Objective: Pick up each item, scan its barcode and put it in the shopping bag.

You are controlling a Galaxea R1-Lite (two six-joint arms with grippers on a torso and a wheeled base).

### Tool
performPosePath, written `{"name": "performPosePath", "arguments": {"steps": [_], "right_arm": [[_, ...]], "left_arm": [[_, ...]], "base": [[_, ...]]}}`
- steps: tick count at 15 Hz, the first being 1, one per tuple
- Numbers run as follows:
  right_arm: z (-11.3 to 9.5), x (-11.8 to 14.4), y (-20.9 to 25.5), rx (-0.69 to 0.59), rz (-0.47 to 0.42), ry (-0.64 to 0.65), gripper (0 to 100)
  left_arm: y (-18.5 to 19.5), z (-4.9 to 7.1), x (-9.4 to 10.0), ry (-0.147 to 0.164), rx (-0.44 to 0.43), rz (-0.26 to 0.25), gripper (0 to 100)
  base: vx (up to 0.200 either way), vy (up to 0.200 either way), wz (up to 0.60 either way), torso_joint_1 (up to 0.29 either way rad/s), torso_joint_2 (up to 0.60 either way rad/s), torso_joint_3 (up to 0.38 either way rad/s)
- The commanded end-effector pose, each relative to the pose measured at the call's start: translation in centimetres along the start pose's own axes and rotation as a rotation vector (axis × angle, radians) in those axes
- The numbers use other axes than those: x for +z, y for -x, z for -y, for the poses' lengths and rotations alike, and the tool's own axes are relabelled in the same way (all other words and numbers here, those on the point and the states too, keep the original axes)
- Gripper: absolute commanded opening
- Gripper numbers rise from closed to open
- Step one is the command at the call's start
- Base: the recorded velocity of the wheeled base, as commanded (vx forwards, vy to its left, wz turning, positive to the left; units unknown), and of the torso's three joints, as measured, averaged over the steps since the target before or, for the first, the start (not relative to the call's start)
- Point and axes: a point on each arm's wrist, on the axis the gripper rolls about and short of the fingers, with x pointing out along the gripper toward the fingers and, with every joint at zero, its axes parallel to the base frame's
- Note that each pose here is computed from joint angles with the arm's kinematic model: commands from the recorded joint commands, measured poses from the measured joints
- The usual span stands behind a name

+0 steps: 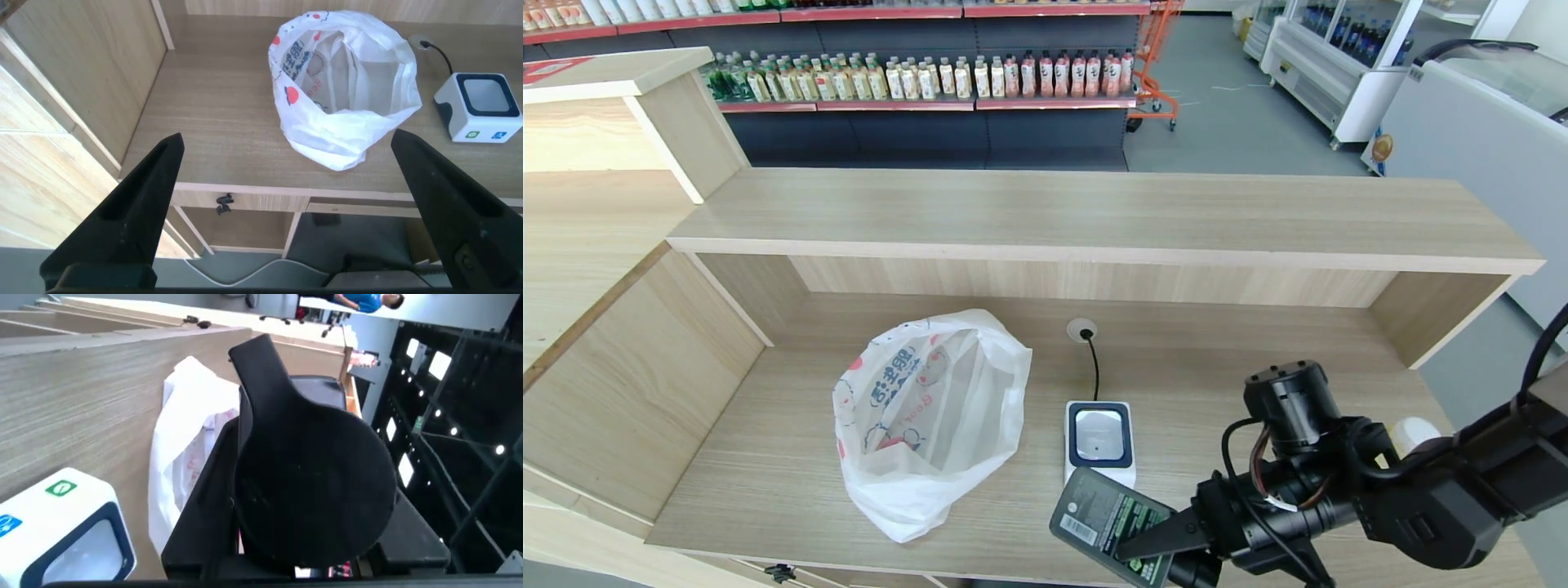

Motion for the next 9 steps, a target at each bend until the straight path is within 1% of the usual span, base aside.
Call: {"name": "performPosePath", "arguments": {"steps": [1, 9], "right_arm": [[-0.14, -0.37, -2.52, -0.030, 0.065, 0.009, 0], [-0.08, -0.35, -2.66, -0.039, 0.073, 0.010, 0]], "left_arm": [[0.00, 0.00, 0.00, 0.000, 0.000, 0.001, 100], [0.00, 0.00, 0.00, 0.000, 0.000, 0.001, 100]], "base": [[0.000, 0.000, 0.00, 0.000, 0.00, 0.000], [0.000, 0.000, 0.00, 0.000, 0.00, 0.000]]}}
